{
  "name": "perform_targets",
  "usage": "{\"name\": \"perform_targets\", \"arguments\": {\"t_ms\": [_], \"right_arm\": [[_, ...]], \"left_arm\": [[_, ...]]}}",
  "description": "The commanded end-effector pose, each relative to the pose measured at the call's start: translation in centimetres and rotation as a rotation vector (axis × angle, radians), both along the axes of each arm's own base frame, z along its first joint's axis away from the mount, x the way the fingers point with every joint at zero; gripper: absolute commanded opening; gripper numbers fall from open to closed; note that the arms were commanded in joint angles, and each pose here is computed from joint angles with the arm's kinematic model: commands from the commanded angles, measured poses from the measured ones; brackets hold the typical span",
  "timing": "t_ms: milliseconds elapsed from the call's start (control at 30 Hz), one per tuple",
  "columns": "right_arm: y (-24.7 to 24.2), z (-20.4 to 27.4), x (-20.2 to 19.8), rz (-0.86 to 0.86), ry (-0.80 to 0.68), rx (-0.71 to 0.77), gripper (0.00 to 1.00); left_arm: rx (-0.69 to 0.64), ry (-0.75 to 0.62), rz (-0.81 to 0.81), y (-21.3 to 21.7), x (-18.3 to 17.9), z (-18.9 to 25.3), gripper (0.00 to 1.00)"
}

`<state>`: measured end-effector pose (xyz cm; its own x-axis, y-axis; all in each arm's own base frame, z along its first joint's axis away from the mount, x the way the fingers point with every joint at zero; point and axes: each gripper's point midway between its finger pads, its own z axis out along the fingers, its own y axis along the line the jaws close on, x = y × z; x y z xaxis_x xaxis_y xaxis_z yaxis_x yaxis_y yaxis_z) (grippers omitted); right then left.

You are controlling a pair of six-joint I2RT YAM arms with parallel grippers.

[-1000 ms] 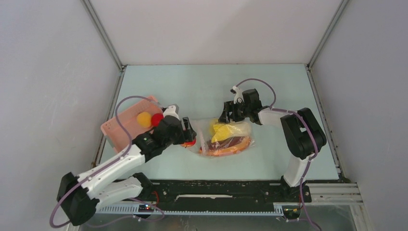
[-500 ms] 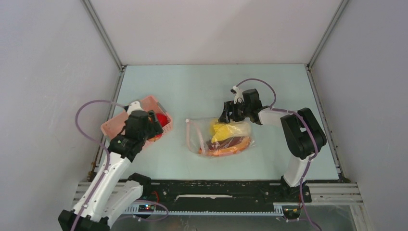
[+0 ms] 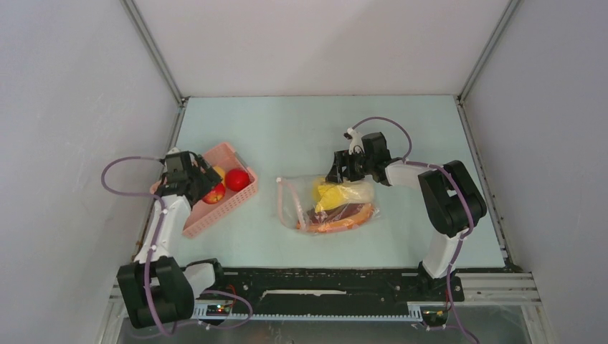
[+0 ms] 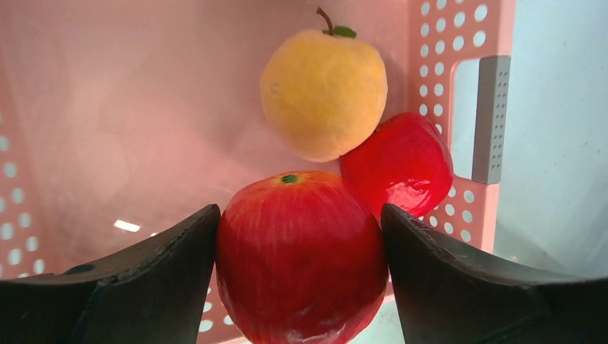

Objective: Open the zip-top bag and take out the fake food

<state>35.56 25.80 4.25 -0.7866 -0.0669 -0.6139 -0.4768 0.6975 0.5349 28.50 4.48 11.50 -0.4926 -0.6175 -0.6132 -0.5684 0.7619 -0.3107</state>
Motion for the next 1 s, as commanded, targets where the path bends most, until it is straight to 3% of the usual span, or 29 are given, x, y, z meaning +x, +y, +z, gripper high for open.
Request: {"name": "perform_targets", "arguments": {"t_ms": [0, 167, 467, 667, 967], "right_arm": [[-0.1, -0.5, -0.1, 0.004, 0.025, -0.011, 0.78], [0.3, 0.0, -0.3, 0.017, -0.004, -0.019, 0.78], [-0.2, 5.5, 0.0, -0.051, -0.170, -0.092, 0.81], [-0.5, 9.0, -1.9, -0.098, -0.253, -0.177, 0.83], [1.7, 13.9, -8.2, -0.087, -0.369, -0.225, 0.84]], "left_arm": [[-0.088, -0.041, -0.070, -1.6, 1.8, 0.3, 0.87], [-0.088, -0.056, -0.110, -2.1, 1.4, 0.7, 0.99], [-0.036, -0.136, -0.199, -3.5, 0.5, 3.0, 1.00], [-0.010, -0.201, -0.323, -7.1, -0.1, 5.1, 1.00], [-0.155, -0.320, -0.521, -15.5, -3.4, 5.3, 0.96]]}}
